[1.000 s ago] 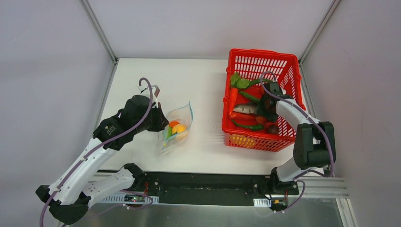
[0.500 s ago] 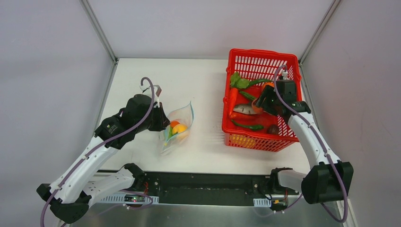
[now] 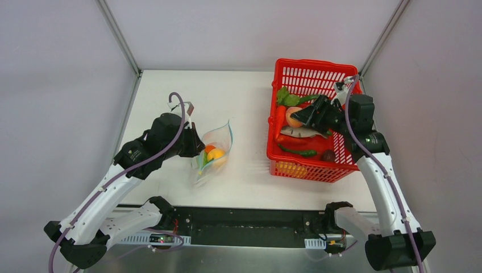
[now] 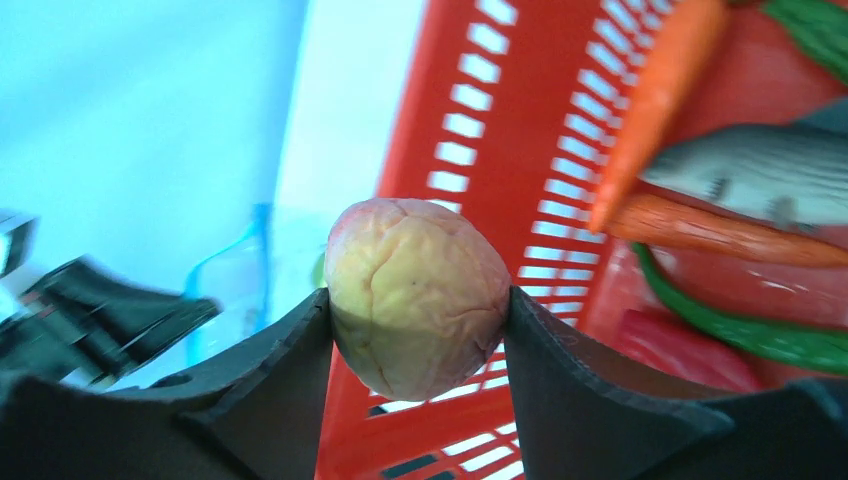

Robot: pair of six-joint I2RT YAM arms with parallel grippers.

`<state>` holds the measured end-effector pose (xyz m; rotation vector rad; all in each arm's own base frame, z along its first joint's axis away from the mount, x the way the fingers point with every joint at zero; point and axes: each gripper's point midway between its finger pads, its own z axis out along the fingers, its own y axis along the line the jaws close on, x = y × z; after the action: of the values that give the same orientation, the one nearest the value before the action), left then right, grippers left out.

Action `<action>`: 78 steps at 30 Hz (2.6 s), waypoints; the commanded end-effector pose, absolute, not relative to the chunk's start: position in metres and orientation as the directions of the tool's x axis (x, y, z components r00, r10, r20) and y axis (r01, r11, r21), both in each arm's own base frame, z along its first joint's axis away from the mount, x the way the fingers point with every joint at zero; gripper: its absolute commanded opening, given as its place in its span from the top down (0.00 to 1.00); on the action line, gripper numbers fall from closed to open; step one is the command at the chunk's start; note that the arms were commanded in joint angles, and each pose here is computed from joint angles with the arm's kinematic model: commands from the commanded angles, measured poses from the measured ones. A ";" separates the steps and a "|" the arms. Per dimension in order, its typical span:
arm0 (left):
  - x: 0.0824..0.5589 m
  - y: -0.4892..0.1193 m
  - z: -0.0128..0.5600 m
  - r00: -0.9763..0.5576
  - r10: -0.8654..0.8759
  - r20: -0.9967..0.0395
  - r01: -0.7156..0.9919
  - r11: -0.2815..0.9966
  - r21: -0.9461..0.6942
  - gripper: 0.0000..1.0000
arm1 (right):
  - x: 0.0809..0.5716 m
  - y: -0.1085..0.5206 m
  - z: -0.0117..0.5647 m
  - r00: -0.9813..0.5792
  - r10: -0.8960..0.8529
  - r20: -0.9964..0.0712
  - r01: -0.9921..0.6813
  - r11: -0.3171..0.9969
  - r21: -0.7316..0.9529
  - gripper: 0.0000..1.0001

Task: Place the food in the zip-top bag and seal the zipper

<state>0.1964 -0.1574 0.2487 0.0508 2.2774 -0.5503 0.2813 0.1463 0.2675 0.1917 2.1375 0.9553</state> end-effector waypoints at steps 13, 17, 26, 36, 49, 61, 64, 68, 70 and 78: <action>0.199 -0.167 0.258 -0.687 -0.181 -0.704 0.216 0.874 -0.435 1.00 | 0.207 0.268 0.346 -0.723 0.137 -0.677 -0.582 0.409 0.703 0.60; 0.199 -0.170 0.256 -0.692 -0.189 -0.696 0.216 0.867 -0.450 1.00 | 0.197 0.299 0.344 -0.716 0.067 -0.695 -0.623 0.388 0.679 0.60; 0.200 -0.171 0.258 -0.691 -0.189 -0.698 0.217 0.866 -0.450 1.00 | 0.196 0.363 0.309 -0.651 -0.081 -0.755 -0.668 0.534 0.519 0.58; 0.195 -0.163 0.261 -0.676 -0.199 -0.709 0.210 0.871 -0.445 1.00 | 0.203 0.386 0.278 -0.630 -0.163 -0.759 -0.671 0.605 0.427 0.48; 0.197 -0.158 0.263 -0.654 -0.221 -0.723 0.194 0.875 -0.444 1.00 | 0.167 0.398 0.276 -0.642 -0.285 -0.712 -0.745 0.448 0.493 0.25; 0.199 -0.151 0.261 -0.639 -0.236 -0.732 0.166 0.887 -0.431 1.00 | 0.188 0.364 0.317 -0.588 -0.064 -0.806 -0.691 0.558 0.459 0.25; 0.199 -0.150 0.261 -0.637 -0.240 -0.733 0.163 0.887 -0.431 1.00 | 0.205 0.341 0.313 -0.583 -0.009 -0.812 -0.606 0.671 0.428 0.29; 0.199 -0.150 0.261 -0.637 -0.244 -0.731 0.158 0.887 -0.434 1.00 | 0.211 0.323 0.305 -0.599 0.003 -0.801 -0.535 0.742 0.403 0.29; 0.199 -0.149 0.260 -0.636 -0.248 -0.731 0.154 0.887 -0.436 1.00 | 0.210 0.323 0.300 -0.612 -0.014 -0.791 -0.534 0.745 0.400 0.29; 0.199 -0.147 0.262 -0.628 -0.257 -0.734 0.148 0.888 -0.436 1.00 | 0.201 0.347 0.259 -0.702 -0.154 -0.695 -0.556 0.729 0.400 0.34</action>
<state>0.1948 -0.1509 0.2553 -0.0290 2.2121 -0.5817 0.2053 0.3352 0.2756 -0.4772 2.1915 0.8056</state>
